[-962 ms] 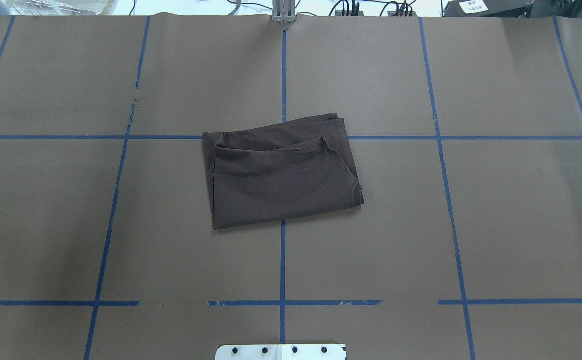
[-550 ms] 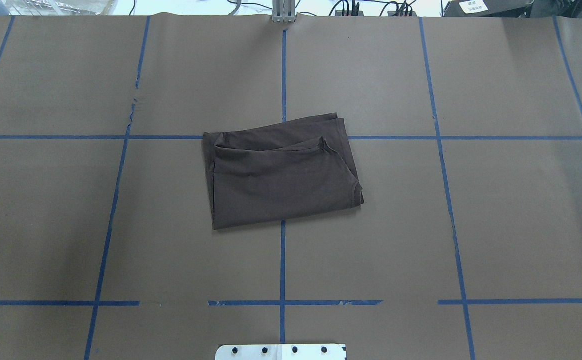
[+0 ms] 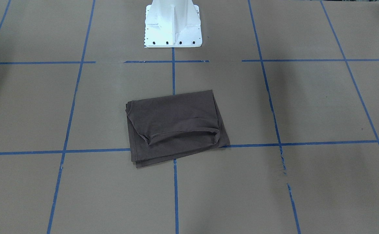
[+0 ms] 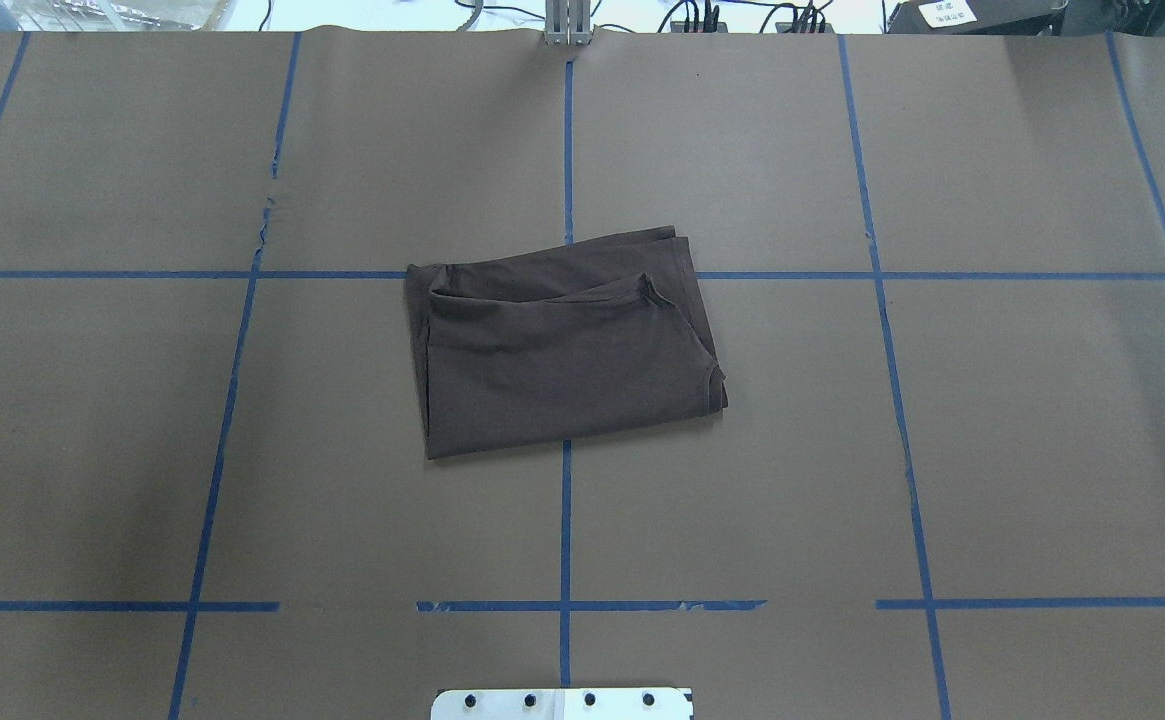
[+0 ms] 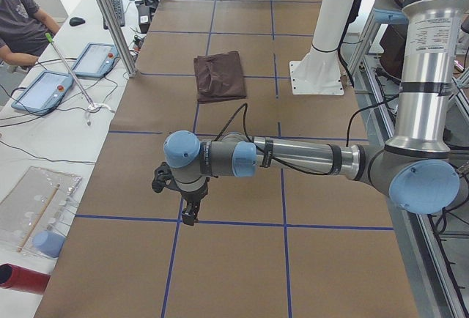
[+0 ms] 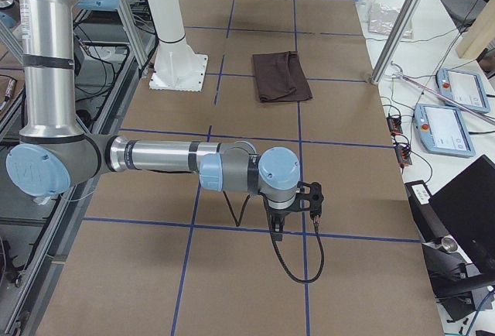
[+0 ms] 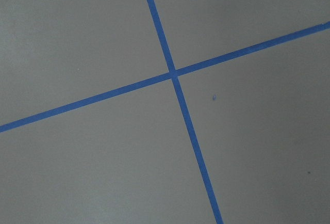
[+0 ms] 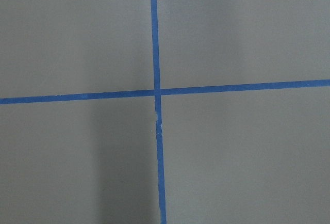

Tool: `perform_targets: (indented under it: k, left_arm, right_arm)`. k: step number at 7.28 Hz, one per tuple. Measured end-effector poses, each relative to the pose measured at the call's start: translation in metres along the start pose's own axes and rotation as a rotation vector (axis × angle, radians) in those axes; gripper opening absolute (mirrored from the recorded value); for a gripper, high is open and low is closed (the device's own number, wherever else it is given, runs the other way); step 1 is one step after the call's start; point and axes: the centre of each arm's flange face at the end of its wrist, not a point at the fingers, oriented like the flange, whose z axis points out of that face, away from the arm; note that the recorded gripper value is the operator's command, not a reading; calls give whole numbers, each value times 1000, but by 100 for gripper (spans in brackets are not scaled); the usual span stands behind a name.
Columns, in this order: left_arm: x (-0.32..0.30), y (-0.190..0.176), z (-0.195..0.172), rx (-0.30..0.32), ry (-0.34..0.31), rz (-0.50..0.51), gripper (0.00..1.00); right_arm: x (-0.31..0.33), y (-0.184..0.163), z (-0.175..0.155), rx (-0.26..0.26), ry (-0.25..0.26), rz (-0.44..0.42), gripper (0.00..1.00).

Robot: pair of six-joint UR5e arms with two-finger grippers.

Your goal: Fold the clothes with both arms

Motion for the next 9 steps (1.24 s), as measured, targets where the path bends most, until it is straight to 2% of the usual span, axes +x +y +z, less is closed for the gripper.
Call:
perform_targets:
  k: [6, 9]
  left_arm:
    - [2, -1, -2, 5, 0, -136, 100]
    - [3, -2, -3, 7, -1, -156, 100]
  right_arm:
    - [3, 3, 2, -6, -2, 6, 100]
    - [3, 4, 3, -7, -3, 8, 100]
